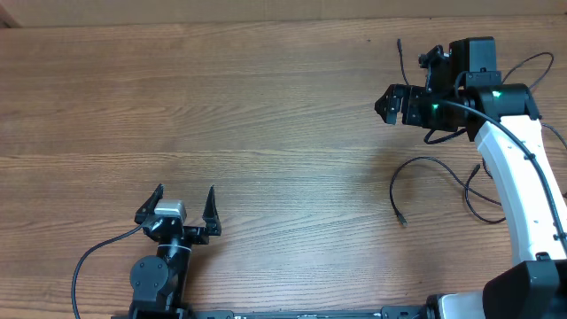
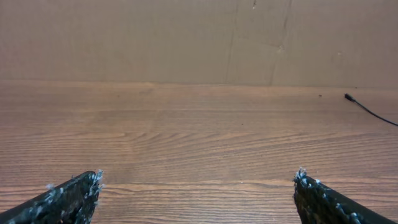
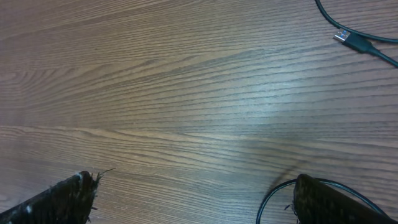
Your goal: Untangle cables
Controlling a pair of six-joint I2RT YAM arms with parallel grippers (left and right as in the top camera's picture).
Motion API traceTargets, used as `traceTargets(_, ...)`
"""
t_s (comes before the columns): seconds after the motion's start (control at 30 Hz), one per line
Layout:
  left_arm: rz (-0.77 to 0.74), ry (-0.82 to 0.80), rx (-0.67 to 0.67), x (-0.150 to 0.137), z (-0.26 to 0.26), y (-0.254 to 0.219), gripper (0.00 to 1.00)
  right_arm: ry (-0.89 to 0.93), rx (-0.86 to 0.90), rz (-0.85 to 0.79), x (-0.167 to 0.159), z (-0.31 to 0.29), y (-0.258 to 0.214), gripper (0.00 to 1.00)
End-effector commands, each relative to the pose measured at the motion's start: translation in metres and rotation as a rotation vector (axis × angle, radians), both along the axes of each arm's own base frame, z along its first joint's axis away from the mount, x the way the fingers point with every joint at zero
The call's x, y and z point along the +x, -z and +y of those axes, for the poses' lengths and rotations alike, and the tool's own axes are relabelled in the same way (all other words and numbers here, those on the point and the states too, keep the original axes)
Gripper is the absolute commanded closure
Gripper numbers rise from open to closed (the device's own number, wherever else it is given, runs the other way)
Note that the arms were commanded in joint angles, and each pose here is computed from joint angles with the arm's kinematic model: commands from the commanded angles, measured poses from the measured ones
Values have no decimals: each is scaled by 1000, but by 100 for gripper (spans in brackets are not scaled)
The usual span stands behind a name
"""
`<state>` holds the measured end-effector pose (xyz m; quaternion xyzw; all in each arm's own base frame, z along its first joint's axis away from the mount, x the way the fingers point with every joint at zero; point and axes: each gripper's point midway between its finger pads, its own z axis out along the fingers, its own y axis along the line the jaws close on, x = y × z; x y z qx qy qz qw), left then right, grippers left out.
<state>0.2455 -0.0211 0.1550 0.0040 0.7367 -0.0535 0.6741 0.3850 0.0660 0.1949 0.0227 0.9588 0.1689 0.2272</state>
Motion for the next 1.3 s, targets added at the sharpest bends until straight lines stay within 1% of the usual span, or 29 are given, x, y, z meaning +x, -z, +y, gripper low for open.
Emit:
traceTargets(0.0,-9,7,13,0,0,-1,0,-12,-9,-3,0,0,2,0)
traceTargets(0.57,-9,7,13,0,0,-1,0,-12,-10,0,-1,-1,3,0)
traceTargets(0.77,-9,7,13,0,0,-1,0,-4,-19,-33,0,-3,-2,0)
traceTargets(0.97,-9,7,13,0,0,-1,0,-29,30,-185,1,6,-14,0)
traceTargets(1.2,-9,7,13,0,0,-1,0,-31,34,-371,-17,5,-4,0)
traceTargets(1.27,-9,7,13,0,0,-1,0,-32,37,-504,-21,5,-4,0)
